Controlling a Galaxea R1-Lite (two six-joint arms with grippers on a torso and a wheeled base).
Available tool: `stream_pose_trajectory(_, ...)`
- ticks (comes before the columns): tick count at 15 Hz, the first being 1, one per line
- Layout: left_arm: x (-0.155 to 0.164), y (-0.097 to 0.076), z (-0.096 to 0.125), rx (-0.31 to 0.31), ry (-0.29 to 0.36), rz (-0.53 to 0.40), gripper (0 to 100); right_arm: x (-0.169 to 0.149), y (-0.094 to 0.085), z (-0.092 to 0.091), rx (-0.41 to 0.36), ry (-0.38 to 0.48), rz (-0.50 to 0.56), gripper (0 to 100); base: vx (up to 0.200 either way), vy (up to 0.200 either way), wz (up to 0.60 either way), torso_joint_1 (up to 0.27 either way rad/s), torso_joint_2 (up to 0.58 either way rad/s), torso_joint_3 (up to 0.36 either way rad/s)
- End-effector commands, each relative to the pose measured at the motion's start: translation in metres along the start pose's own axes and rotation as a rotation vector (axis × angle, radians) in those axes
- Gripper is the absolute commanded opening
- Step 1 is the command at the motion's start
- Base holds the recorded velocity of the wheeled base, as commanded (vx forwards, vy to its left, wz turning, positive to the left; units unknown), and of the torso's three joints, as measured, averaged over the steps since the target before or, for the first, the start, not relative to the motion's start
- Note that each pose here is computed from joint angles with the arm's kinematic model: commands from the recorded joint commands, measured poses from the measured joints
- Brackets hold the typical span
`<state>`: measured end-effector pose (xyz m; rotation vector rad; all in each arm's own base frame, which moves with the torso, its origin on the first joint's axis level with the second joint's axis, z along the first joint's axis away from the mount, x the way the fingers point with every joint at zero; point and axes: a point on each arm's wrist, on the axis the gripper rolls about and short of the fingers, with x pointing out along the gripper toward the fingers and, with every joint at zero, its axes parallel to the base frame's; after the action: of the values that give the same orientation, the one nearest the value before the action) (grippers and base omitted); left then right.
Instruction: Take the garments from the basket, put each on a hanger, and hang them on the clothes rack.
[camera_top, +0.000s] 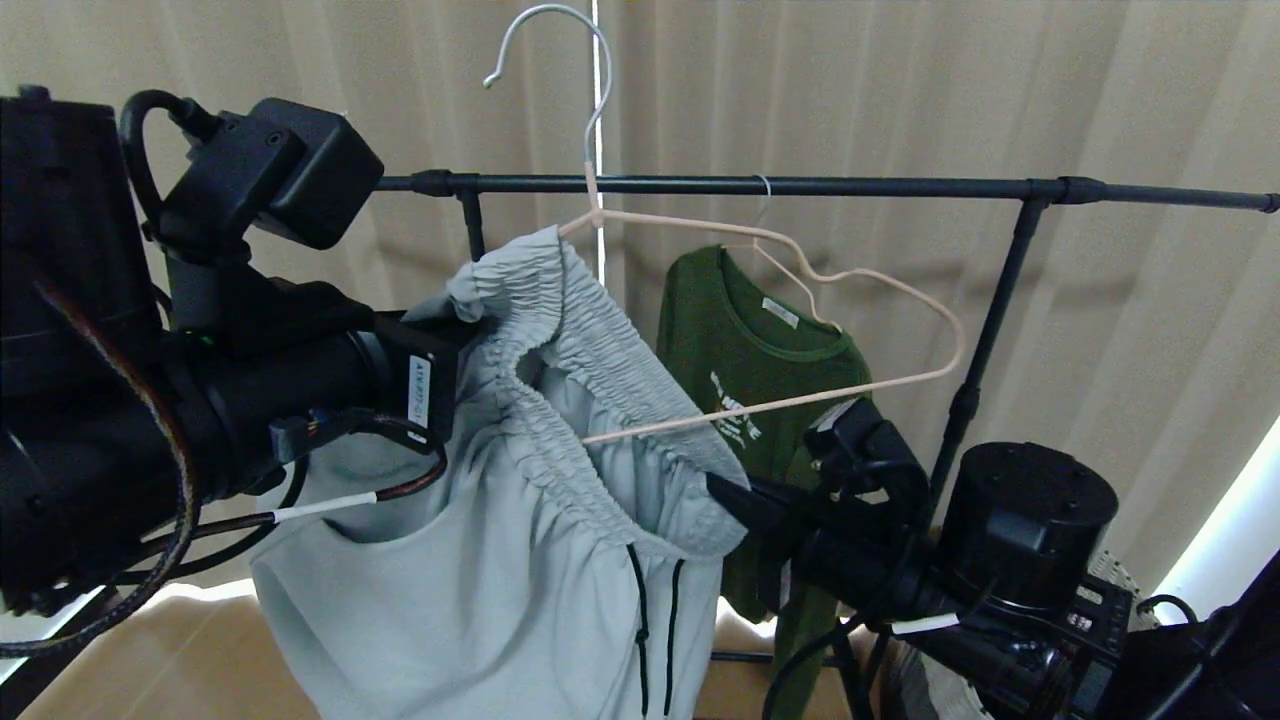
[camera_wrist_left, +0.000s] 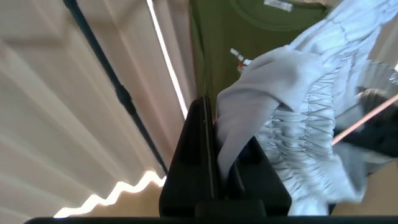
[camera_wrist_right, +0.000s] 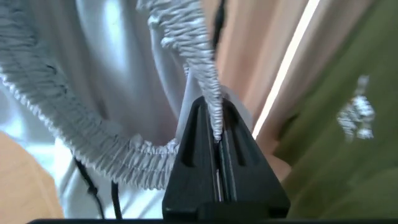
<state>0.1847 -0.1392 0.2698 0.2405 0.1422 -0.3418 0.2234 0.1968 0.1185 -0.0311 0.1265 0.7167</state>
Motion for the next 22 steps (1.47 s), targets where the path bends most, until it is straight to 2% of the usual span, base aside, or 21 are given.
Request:
stream_pose_trajectory(1, 0.004, 0.01, -0.004, 0.025, 0.02, 0.048, 0, -0.005, -0.018, 0.008, 0.007, -0.029, -0.06, 0, 0.0, 0.0, 0.0, 0.0, 0.0, 0.0)
stream_pose_trajectory(4, 0.007, 0.014, -0.008, 0.033, 0.038, 0.068, 0, -0.008, -0.042, 0.012, 0.014, -0.046, -0.142, 0, 0.0, 0.0, 0.0, 0.0, 0.0, 0.0)
stream_pose_trajectory(6, 0.007, 0.014, -0.01, 0.037, 0.045, 0.066, 0, -0.009, -0.051, 0.013, 0.016, -0.051, -0.173, 0, 0.0, 0.0, 0.0, 0.0, 0.0, 0.0)
stream_pose_trajectory(8, 0.007, 0.013, -0.024, 0.083, 0.091, 0.064, 0, -0.01, -0.066, 0.016, 0.02, -0.067, -0.22, 0, 0.0, 0.0, 0.0, 0.0, 0.0, 0.0)
stream_pose_trajectory(9, 0.008, 0.021, -0.034, 0.156, 0.128, 0.094, 0, -0.011, -0.074, 0.017, 0.022, -0.07, -0.249, 0, 0.0, 0.0, 0.0, 0.0, 0.0, 0.0)
stream_pose_trajectory(10, 0.009, 0.022, -0.035, 0.174, 0.133, 0.1, 0, -0.011, -0.076, 0.017, 0.022, -0.073, -0.255, 0, 0.0, 0.0, 0.0, 0.0, 0.0, 0.0)
stream_pose_trajectory(11, 0.01, 0.026, -0.041, 0.238, 0.132, 0.118, 0, -0.013, -0.081, 0.02, 0.022, -0.082, -0.27, 0, 0.0, 0.0, 0.0, 0.0, 0.0, 0.0)
stream_pose_trajectory(13, 0.011, 0.029, -0.048, 0.315, 0.117, 0.14, 0, -0.016, -0.081, 0.024, 0.021, -0.096, -0.272, 0, 0.0, 0.0, 0.0, 0.0, 0.0, 0.0)
stream_pose_trajectory(15, 0.01, 0.029, -0.053, 0.35, 0.094, 0.157, 0, -0.017, -0.082, 0.026, 0.019, -0.101, -0.279, 0, 0.0, 0.0, 0.0, 0.0, 0.0, 0.0)
stream_pose_trajectory(19, 0.013, 0.035, -0.061, 0.35, 0.126, 0.177, 0, -0.025, -0.082, 0.032, 0.015, -0.119, -0.278, 0, 0.0, 0.0, 0.0, 0.0, 0.0, 0.0)
stream_pose_trajectory(22, 0.016, 0.033, -0.064, 0.353, 0.142, 0.168, 0, -0.026, -0.064, 0.039, 0.014, -0.092, -0.218, 0, 0.0, 0.0, 0.0, 0.0, 0.0, 0.0)
